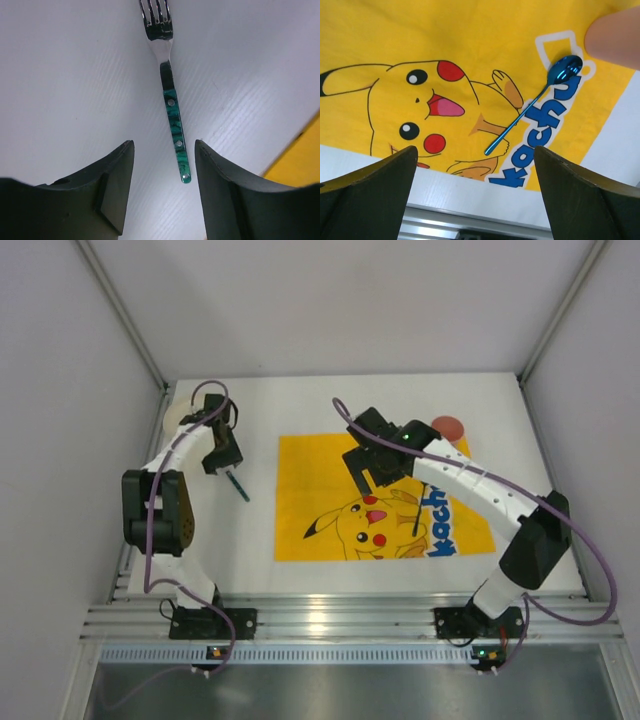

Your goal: Set the dinner table for one person

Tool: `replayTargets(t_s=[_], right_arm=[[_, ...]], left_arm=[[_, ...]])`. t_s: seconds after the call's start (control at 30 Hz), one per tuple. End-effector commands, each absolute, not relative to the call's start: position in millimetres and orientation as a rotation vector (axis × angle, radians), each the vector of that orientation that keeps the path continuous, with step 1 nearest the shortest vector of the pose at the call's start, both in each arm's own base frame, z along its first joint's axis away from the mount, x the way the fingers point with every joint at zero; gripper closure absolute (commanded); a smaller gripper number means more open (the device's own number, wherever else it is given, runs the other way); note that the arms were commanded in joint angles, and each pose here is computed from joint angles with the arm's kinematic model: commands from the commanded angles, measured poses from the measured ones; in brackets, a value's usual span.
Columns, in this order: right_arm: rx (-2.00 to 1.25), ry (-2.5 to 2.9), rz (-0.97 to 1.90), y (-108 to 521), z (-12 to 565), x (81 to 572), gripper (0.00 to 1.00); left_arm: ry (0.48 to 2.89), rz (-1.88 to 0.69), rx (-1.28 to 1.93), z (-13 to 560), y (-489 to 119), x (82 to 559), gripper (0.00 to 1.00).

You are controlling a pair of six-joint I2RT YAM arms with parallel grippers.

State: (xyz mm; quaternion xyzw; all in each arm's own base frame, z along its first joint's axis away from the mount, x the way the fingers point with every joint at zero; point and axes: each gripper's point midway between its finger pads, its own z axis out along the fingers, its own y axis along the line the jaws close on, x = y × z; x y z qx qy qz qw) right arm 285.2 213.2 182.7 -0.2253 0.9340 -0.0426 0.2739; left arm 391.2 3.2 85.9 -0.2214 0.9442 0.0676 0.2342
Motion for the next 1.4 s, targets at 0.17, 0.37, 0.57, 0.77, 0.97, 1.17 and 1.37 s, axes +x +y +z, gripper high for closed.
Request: replayTargets(t_s=[0.17,0.37,0.57,0.77,0.97,1.17,1.37], right_arm=[[-0.567,2.481,-0.117,190.6,195.1,267.7,0.00],[-0.616,2.498,-0.132,188.5,188.4,264.1,0.00],[-0.624,2.538,-0.127,181.4,176.9,254.6,0.00],[-0.388,2.701,-0.015,140.3,127.9,232.2,0.04],[-0.143,2.781,0.153,112.6,80.3,232.1,0.68],[-0.148,2.792,0.231,130.5,69.1,248.3,0.84],[-0.153,2.779,0.268,140.3,66.5,261.2,0.98]], left_arm=[[2.572,0.180,-0.546,42.9,8.2,415.1,0.44],[2.600,0.161,-0.553,16.4,5.2,422.0,0.56],[2.641,0.171,-0.585,2.0,6.2,414.7,1.00],[2.532,0.109,-0.523,70.2,-9.9,408.6,1.00],[2.468,-0.055,-0.225,137.0,-99.7,397.3,1.00],[2.539,-0.414,-0.157,114.0,-184.6,368.7,1.00],[2.649,-0.440,-0.088,76.4,-212.3,342.4,1.00]])
